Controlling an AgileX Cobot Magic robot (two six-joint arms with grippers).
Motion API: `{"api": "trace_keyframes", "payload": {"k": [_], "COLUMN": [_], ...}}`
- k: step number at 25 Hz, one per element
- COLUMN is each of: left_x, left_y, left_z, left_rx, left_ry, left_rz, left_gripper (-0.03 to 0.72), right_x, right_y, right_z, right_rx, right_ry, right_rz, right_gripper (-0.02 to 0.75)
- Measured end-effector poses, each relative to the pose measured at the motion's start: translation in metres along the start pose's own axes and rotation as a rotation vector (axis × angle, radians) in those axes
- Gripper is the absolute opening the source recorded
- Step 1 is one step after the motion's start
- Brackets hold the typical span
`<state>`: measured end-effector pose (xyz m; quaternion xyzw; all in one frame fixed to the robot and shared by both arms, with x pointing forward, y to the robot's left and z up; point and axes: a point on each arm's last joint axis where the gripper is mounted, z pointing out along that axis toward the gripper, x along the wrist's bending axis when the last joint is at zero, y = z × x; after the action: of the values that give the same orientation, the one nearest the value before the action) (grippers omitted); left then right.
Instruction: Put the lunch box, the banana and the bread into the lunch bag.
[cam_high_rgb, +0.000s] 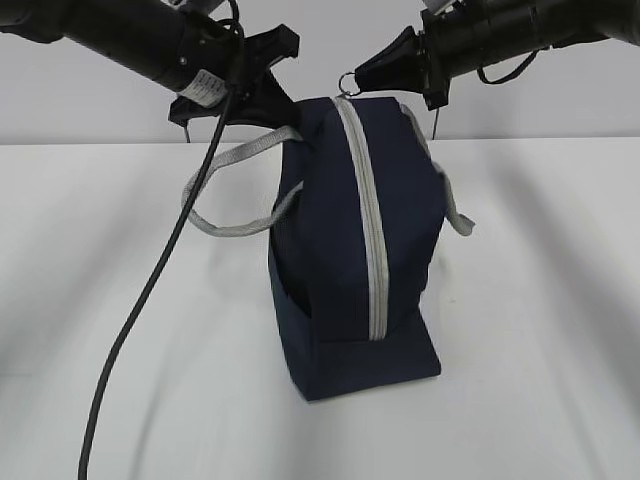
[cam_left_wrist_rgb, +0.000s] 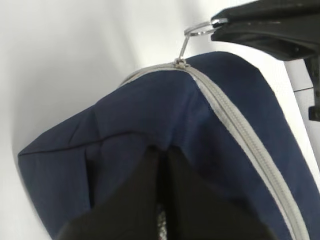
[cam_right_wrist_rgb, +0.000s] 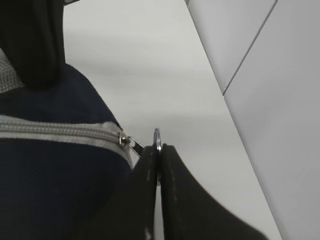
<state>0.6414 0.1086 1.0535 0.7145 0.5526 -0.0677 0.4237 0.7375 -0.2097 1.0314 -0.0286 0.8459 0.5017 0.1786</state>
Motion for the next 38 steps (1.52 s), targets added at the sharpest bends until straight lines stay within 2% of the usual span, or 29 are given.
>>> {"api": "trace_keyframes", "payload": {"k": [6,9,19,31,38], "left_x": [0.006,0.004,0.000,0.000,-0.008], "left_y": [-0.002,-0.005,-0.007,-0.008,0.000], "left_z": [0.012,0.021,0.026,0.027,0.021], "left_rx": [0.023,0.043,0.047,0.057,0.067], "left_ry": [-0.008,-0.018,-0.025,-0.030,-0.049], "left_rz": [-0.022,-0.022,0.023,0.079,0.132], "left_gripper": [0.003,0.002,0.002,0.002,0.002], "right_x": [-0.003,-0.004,-0.014,-0.012,-0.011], "right_y": [0.004,-0.006,-0.020,-0.051,-0.057], "right_z": [0.002,0.009,0.020,0.039,0.043], "right_rx": [-0.086,-0.125,-0.152,-0.169,-0.173], "right_ry": [-0.029,-0.036,-0.045,-0.019,-0.011], "right_rz": [0.021,0.048,-0.001,0.075,0.118], "right_gripper": [-0.016,-0.016,-0.016,-0.016,-0.016]}}
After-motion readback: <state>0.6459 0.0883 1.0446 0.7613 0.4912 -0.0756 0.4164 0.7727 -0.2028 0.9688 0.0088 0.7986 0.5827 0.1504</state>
